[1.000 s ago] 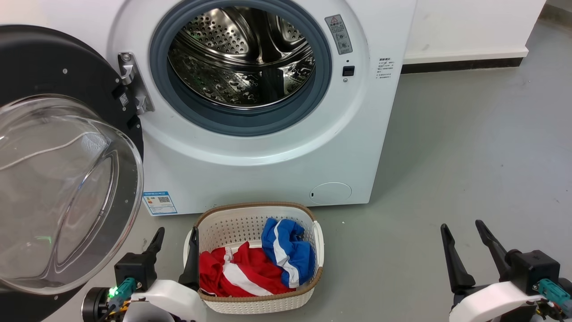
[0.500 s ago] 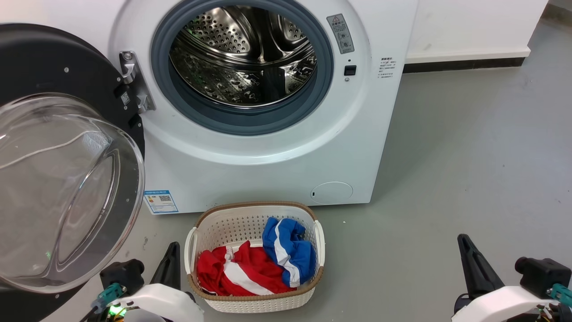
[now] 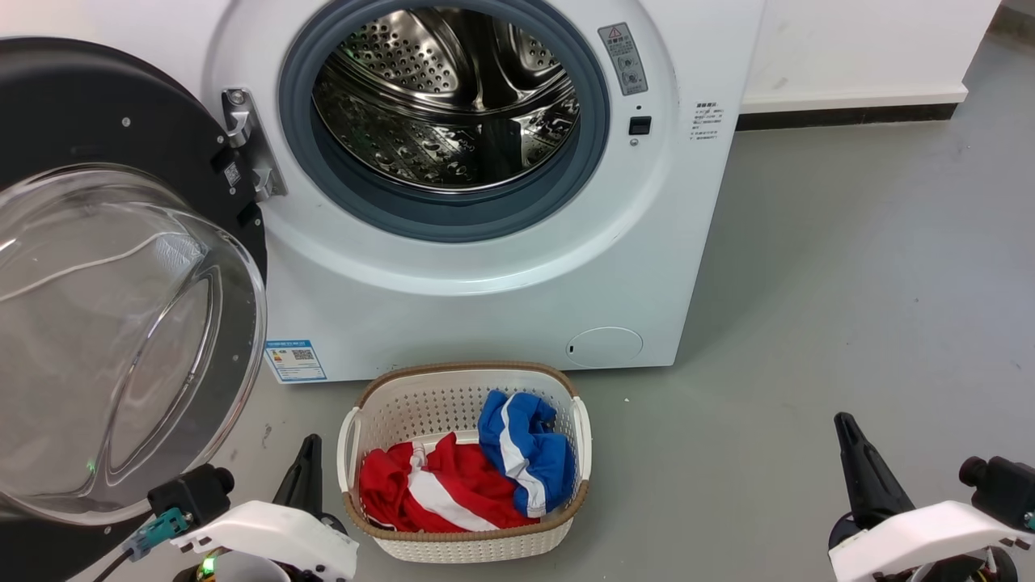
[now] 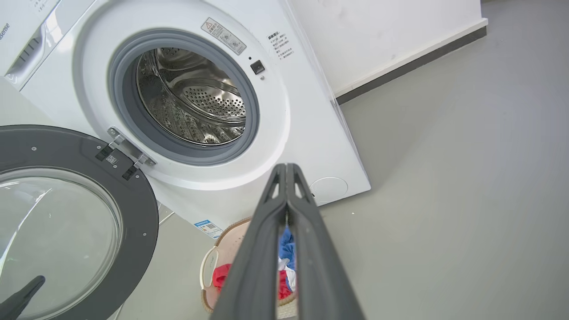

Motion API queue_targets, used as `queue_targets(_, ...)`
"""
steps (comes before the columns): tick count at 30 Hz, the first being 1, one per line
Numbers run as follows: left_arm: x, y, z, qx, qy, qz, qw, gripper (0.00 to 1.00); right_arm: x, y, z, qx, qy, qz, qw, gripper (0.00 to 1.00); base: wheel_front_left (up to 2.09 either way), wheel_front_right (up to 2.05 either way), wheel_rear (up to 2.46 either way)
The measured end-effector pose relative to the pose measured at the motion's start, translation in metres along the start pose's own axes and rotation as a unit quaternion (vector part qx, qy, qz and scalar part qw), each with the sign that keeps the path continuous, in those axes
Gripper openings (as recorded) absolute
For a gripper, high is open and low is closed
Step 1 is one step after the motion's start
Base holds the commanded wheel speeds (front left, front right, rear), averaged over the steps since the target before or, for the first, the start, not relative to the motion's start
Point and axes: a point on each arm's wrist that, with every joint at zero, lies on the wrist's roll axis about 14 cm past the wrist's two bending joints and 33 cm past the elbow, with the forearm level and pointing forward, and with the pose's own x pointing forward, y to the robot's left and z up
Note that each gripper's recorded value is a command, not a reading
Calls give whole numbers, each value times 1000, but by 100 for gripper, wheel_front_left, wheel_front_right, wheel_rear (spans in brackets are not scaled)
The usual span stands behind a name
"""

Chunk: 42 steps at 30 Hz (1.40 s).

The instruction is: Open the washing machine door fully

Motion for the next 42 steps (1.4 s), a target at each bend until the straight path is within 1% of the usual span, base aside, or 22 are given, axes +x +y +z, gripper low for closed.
queue_targets(7, 1, 2, 1, -57, 3, 4, 998, 0, 4, 0, 1, 55, -2, -1, 998, 0, 0, 0, 0)
queue_targets(16, 3, 3, 7, -122, 0, 3, 993, 0, 9, 0, 3, 119, -4, -2, 993, 0, 0, 0, 0)
queue_targets(30, 4, 6, 12, -210, -5, 2, 978, 0, 15, -1, 3, 208, -6, -1, 978, 0, 0, 0, 0)
queue_targets(42, 4, 7, 16, -279, -11, -4, 960, 0, 20, 0, 4, 275, -7, 0, 961, 0, 0, 0, 0)
